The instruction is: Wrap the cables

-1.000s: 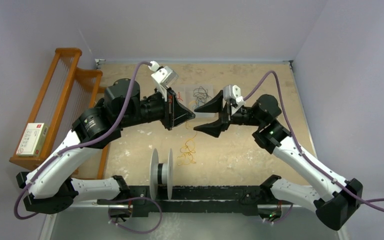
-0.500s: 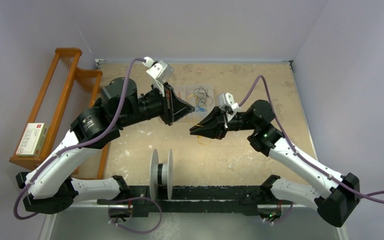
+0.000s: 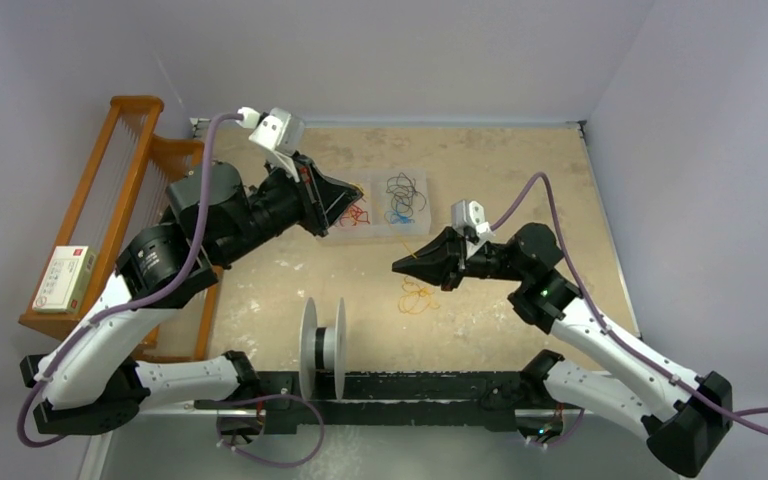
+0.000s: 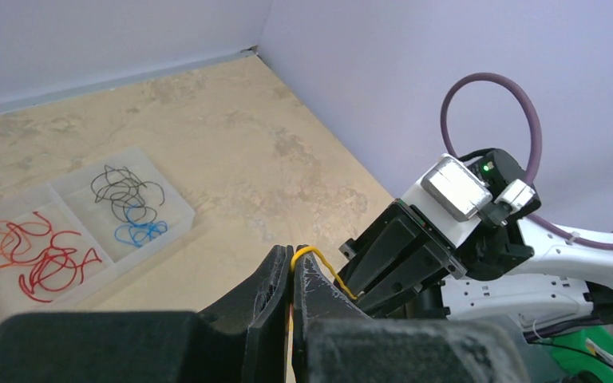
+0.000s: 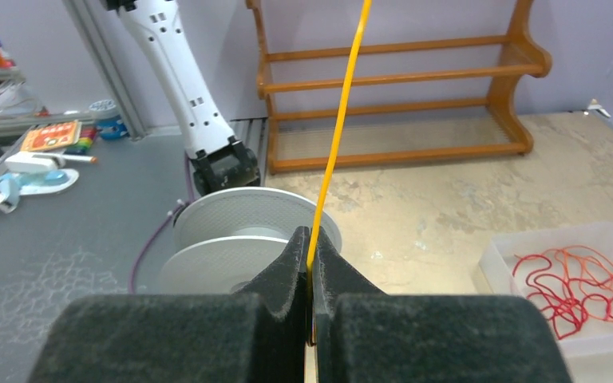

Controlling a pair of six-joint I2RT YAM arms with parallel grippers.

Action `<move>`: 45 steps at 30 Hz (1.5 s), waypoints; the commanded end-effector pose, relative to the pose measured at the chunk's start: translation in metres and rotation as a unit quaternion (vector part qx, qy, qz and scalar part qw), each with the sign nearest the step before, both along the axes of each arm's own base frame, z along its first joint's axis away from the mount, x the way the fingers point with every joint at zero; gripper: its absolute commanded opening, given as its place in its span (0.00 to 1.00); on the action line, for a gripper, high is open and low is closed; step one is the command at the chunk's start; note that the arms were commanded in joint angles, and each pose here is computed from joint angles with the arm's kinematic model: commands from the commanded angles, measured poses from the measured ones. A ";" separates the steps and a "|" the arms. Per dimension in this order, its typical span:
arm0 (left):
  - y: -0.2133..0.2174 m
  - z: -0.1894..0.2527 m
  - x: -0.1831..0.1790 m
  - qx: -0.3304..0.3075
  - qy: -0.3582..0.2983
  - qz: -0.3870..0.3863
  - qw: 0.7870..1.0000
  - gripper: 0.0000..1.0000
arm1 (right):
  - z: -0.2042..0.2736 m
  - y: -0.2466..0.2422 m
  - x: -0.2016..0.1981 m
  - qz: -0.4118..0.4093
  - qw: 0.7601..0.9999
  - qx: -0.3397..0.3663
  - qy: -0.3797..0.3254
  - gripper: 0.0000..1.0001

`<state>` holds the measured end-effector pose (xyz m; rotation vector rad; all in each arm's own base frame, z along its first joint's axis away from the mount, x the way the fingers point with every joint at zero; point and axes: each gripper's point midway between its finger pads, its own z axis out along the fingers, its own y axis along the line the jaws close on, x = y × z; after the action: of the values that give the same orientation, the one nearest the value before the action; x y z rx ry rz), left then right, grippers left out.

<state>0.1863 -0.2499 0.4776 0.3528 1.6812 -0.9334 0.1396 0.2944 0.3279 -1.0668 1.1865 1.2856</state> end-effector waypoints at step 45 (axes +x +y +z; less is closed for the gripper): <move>0.079 0.126 0.002 -0.148 -0.108 0.132 0.974 0.00 | -0.067 -0.012 0.038 -0.133 0.986 -0.049 0.091 0.14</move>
<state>0.1874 -0.1775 0.5850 0.0460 1.3840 -0.8986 0.1694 0.2870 0.2445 -0.8791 1.5283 1.1975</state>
